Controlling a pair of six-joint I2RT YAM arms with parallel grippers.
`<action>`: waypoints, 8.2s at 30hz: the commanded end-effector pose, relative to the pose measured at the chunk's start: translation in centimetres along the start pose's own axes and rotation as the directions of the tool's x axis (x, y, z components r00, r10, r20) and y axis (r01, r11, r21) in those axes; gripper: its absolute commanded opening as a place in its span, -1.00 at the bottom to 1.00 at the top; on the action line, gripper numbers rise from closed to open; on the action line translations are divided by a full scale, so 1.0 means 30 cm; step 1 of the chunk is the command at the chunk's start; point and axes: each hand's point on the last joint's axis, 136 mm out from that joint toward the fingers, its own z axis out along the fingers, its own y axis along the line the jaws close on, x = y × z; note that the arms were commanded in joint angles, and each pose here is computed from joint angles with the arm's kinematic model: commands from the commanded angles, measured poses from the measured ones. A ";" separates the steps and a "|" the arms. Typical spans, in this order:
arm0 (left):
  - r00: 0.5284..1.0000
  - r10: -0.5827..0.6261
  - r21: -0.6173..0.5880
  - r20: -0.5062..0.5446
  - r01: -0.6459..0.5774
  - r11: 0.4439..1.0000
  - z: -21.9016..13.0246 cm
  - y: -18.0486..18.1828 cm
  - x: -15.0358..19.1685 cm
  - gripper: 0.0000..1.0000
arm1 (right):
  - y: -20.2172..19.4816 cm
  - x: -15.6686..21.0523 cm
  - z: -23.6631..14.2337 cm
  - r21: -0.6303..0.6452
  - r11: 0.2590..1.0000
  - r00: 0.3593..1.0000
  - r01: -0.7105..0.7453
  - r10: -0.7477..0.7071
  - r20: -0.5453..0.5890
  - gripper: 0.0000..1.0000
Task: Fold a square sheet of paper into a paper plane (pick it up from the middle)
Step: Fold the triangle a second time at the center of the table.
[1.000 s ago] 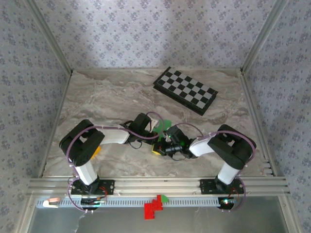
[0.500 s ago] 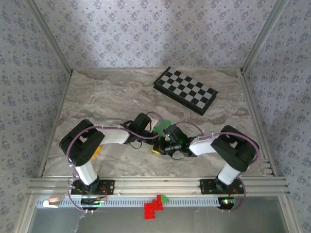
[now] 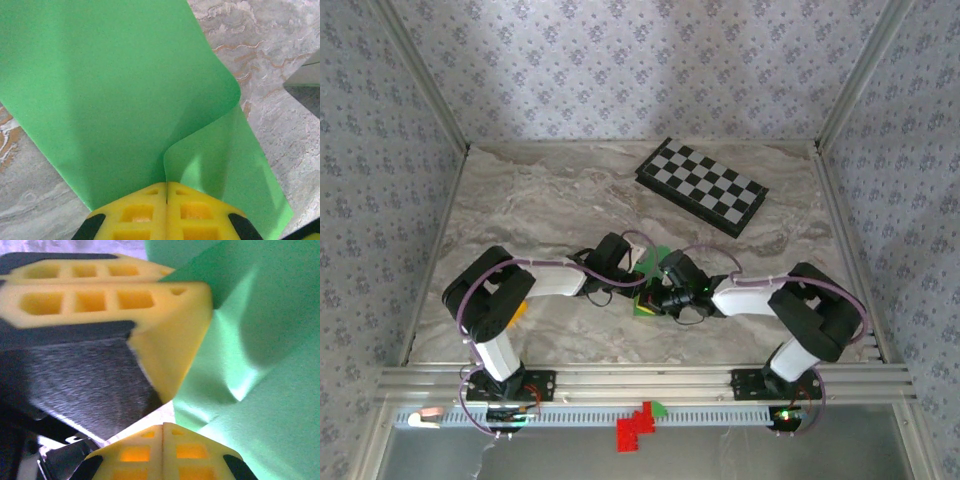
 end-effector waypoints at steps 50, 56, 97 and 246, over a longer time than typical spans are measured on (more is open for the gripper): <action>0.982 -0.077 -0.130 -0.170 0.055 0.990 0.034 0.121 0.177 -1.00 | -0.032 -0.219 -0.069 -0.011 1.000 0.997 0.024 -0.023 0.070 -1.00; 0.982 -0.076 -0.131 -0.171 0.054 0.990 0.035 0.121 0.177 -1.00 | -0.070 -0.208 -0.037 0.010 1.000 0.999 0.010 -0.010 0.043 -1.00; 0.998 -0.036 -0.032 -0.048 0.035 0.999 -0.141 -0.052 0.039 -0.36 | -0.287 -0.163 -0.054 0.238 0.971 1.000 -0.022 0.023 -0.001 -1.00; 0.873 -0.372 -0.313 -0.317 0.274 0.909 -0.012 0.230 0.428 -1.00 | -0.240 -0.367 -0.106 0.187 0.982 0.997 -0.032 0.019 0.070 -0.98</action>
